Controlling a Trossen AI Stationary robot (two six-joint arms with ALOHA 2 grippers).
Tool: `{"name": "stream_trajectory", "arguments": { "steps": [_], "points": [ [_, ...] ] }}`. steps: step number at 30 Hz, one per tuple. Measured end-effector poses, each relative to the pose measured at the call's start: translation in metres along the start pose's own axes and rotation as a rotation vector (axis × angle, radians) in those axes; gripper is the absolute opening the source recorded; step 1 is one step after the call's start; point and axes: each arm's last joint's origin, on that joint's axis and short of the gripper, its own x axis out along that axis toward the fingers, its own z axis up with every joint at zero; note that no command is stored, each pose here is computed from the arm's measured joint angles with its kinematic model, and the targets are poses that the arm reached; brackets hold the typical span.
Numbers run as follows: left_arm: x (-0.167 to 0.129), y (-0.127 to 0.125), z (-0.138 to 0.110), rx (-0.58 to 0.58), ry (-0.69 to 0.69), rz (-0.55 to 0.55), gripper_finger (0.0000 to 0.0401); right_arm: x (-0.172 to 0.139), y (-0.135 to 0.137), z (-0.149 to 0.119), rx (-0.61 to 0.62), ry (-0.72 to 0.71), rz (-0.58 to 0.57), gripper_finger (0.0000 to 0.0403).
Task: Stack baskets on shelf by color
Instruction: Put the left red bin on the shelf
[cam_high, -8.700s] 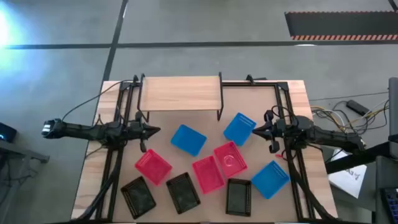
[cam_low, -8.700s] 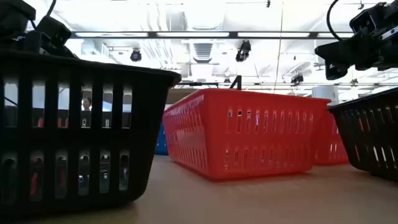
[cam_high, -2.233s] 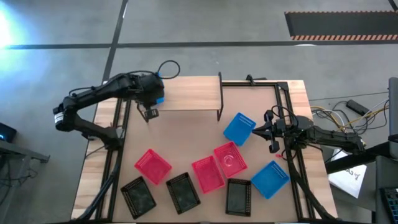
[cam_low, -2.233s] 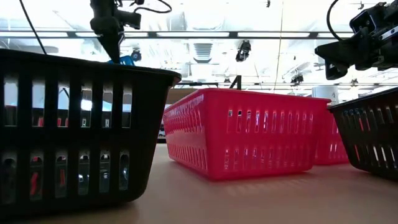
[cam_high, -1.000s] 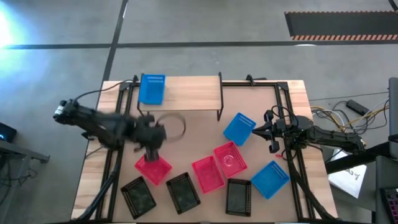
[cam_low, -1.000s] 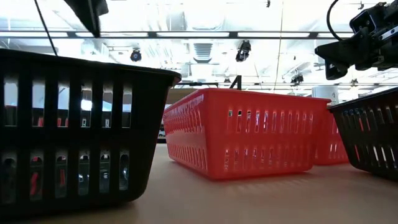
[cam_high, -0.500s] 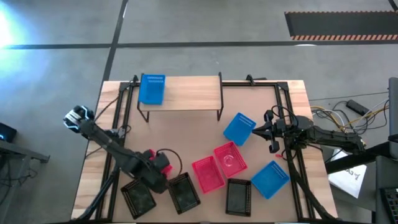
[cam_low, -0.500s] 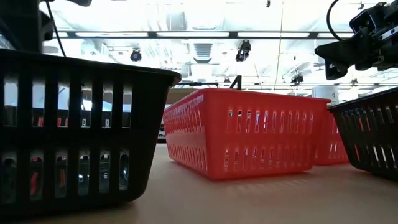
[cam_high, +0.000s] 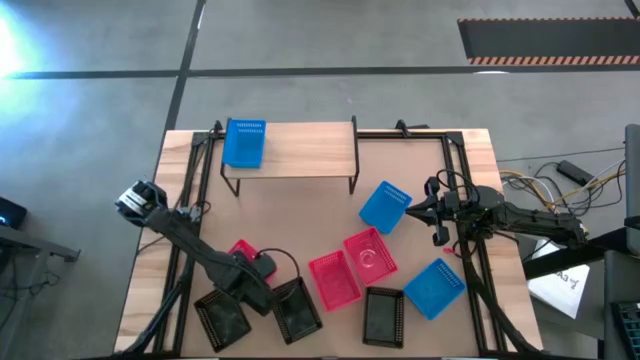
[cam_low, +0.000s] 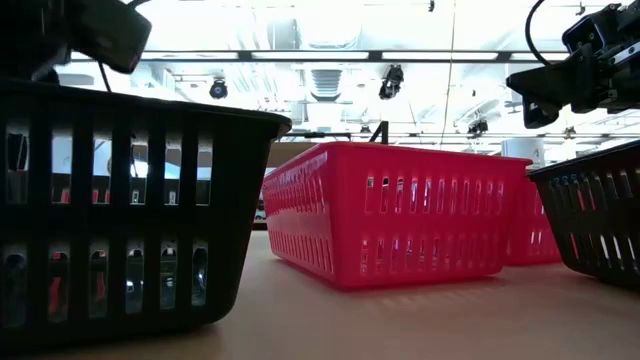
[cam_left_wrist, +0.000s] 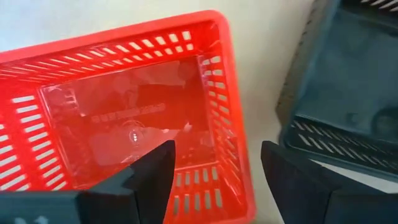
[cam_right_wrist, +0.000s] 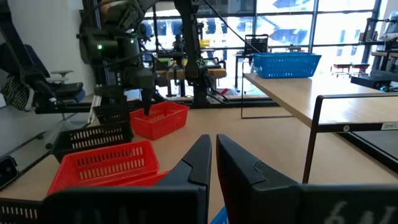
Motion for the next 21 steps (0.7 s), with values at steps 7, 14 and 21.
{"name": "stream_trajectory", "arguments": {
  "steps": [7, 14, 21],
  "points": [
    [0.0075, 0.0042, -0.0014, 0.029, 0.010, 0.052, 0.0166, 0.0000, 0.0000, 0.0000, 0.000, 0.000, 0.000, 0.0018],
    [0.0078, 0.0083, -0.0001, 0.202, -0.008, 0.096, 0.0075, 0.0000, 0.0000, 0.0000, 0.000, 0.000, 0.000, 0.0018],
    [0.0024, 0.0072, 0.0017, 0.395, -0.018, 0.083, 0.0007, 0.0000, 0.0000, 0.0000, 0.000, 0.000, 0.000, 0.0018]
  ]
}}
